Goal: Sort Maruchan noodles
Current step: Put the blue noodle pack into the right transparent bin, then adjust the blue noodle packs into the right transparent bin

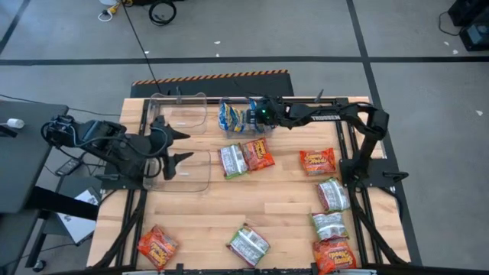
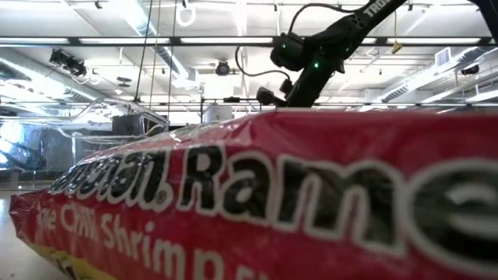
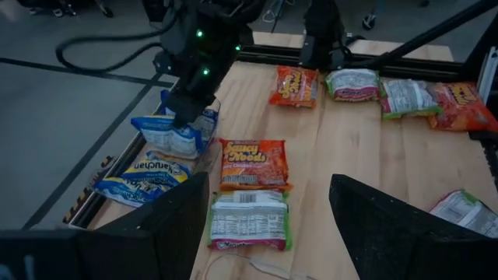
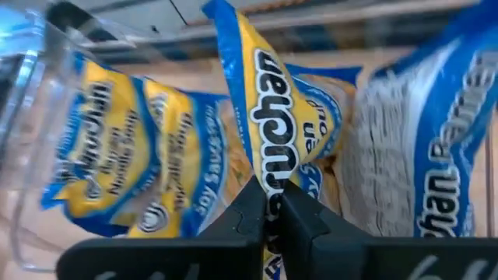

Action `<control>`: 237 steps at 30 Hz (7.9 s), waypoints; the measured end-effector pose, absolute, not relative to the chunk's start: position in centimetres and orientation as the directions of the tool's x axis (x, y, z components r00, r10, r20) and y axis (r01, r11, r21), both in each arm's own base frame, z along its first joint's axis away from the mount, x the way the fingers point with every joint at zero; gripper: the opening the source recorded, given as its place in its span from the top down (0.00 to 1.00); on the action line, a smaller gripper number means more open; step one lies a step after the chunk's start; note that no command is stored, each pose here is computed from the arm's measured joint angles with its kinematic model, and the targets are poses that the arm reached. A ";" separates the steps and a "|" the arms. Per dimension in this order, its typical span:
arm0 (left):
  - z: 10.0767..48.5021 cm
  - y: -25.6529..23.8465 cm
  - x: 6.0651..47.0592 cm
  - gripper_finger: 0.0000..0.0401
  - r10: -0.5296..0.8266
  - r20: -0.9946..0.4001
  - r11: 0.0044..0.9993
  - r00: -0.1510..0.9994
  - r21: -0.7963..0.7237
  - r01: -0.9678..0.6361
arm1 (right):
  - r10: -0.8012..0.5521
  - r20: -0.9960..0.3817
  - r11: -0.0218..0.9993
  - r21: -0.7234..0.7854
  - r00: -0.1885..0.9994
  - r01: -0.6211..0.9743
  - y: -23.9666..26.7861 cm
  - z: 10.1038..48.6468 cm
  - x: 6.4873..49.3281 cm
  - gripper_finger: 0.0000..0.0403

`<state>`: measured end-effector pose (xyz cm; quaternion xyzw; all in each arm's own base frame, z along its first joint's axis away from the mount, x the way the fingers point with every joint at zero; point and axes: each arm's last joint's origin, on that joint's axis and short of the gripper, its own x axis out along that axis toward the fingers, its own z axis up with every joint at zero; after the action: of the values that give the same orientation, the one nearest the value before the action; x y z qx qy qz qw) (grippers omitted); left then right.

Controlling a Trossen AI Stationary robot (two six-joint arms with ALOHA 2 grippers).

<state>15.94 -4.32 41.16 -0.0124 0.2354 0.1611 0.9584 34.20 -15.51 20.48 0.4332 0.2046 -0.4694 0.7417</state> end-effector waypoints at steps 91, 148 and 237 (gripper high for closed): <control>42.0 -1.7 15.9 0.32 0.328 -0.419 0.934 0.847 0.007 -0.358 | -0.290 -0.749 0.232 0.549 0.596 0.803 -18.0 19.4 42.6 0.98; 42.6 -1.7 16.2 0.32 0.346 -0.361 0.932 0.866 0.029 -0.361 | -0.460 -0.719 0.547 0.233 0.522 0.804 -18.3 23.1 40.7 0.76; 42.4 -1.5 16.0 0.32 0.393 -0.374 0.912 0.840 0.039 -0.409 | -0.588 -0.770 0.300 0.077 0.248 0.951 -25.8 20.8 37.9 0.85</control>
<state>16.00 -1.52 42.37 -0.0211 0.1902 0.2092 0.9590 37.87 -25.79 20.76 0.2804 0.3234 -0.5208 0.7387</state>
